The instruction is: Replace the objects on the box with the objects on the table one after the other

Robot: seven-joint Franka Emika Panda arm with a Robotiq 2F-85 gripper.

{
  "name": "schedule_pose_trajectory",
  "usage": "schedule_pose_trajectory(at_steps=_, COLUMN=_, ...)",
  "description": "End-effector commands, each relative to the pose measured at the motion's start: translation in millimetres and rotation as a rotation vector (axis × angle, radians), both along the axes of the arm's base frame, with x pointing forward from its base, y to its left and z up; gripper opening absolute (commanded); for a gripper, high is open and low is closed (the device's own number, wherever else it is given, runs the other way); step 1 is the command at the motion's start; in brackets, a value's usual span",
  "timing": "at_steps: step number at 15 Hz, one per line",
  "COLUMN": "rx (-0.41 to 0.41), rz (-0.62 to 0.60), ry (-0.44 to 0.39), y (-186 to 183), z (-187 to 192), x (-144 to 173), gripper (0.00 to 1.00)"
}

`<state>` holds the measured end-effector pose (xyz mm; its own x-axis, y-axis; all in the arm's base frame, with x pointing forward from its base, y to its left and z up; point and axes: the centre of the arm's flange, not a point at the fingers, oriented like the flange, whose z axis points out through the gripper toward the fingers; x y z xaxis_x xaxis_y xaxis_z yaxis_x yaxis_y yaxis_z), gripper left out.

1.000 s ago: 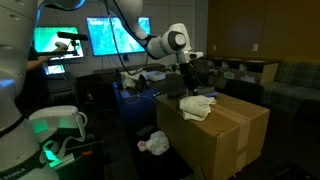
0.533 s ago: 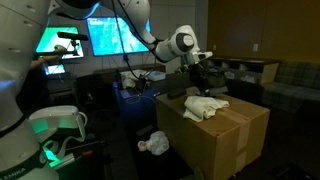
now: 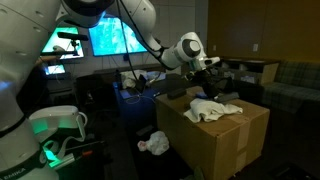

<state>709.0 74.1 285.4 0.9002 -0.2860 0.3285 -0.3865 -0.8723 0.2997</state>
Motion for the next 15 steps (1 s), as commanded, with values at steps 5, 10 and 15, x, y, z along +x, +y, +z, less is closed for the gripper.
schedule_pose_trajectory(at_steps=5, rx=-0.051, rz=-0.036, ry=-0.011, y=25, z=11, x=2, gripper=1.0)
schedule_pose_trajectory(at_steps=10, rx=-0.076, rz=-0.069, ry=-0.064, y=53, z=36, x=-7, gripper=1.0)
schedule_pose_trajectory(at_steps=15, rx=-0.108, rz=-0.077, ry=-0.156, y=79, z=74, x=-20, gripper=1.0)
